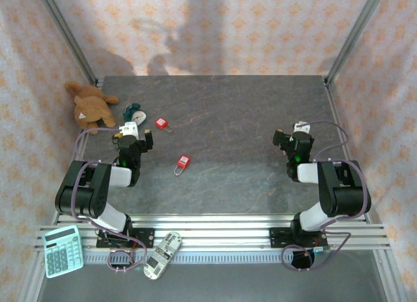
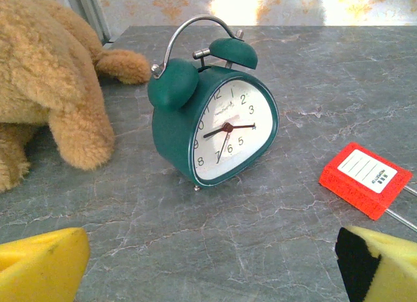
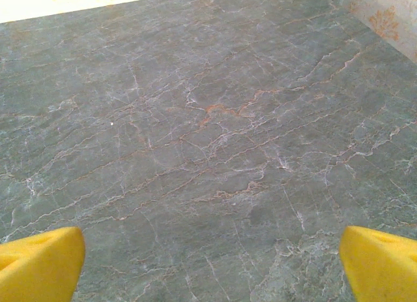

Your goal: Unlock with the key

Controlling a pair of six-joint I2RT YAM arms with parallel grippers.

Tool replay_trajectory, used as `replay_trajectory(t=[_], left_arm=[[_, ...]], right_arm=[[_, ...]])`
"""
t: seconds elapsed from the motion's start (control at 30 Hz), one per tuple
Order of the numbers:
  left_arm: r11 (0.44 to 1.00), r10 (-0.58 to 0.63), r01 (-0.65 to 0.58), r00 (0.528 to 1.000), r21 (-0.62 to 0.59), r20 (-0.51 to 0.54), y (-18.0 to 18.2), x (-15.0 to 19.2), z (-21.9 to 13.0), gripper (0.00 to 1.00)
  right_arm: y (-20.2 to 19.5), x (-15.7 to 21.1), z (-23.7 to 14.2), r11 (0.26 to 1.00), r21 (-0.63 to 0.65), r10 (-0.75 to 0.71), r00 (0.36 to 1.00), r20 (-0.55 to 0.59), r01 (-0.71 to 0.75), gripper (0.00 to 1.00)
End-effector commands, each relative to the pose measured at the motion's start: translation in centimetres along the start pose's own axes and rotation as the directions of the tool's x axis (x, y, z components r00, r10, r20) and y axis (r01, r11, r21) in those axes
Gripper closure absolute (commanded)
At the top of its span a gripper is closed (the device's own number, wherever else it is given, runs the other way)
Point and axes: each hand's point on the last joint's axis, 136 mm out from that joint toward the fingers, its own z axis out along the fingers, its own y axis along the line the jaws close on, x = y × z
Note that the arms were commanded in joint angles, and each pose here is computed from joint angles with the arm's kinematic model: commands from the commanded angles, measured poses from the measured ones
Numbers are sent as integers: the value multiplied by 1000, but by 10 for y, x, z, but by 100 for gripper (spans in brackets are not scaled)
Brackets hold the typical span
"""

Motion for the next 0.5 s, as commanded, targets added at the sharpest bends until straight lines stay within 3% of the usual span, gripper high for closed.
replay_trajectory(t=[0.0, 0.47], left_arm=[[1000, -13, 13, 1000, 0, 10, 1, -6, 1, 0], [1000, -13, 13, 1000, 0, 11, 1, -7, 1, 0]], right_arm=[[0, -7, 0, 1000, 1, 14, 1000, 16, -14, 1], [0, -7, 0, 1000, 1, 14, 1000, 16, -14, 1]])
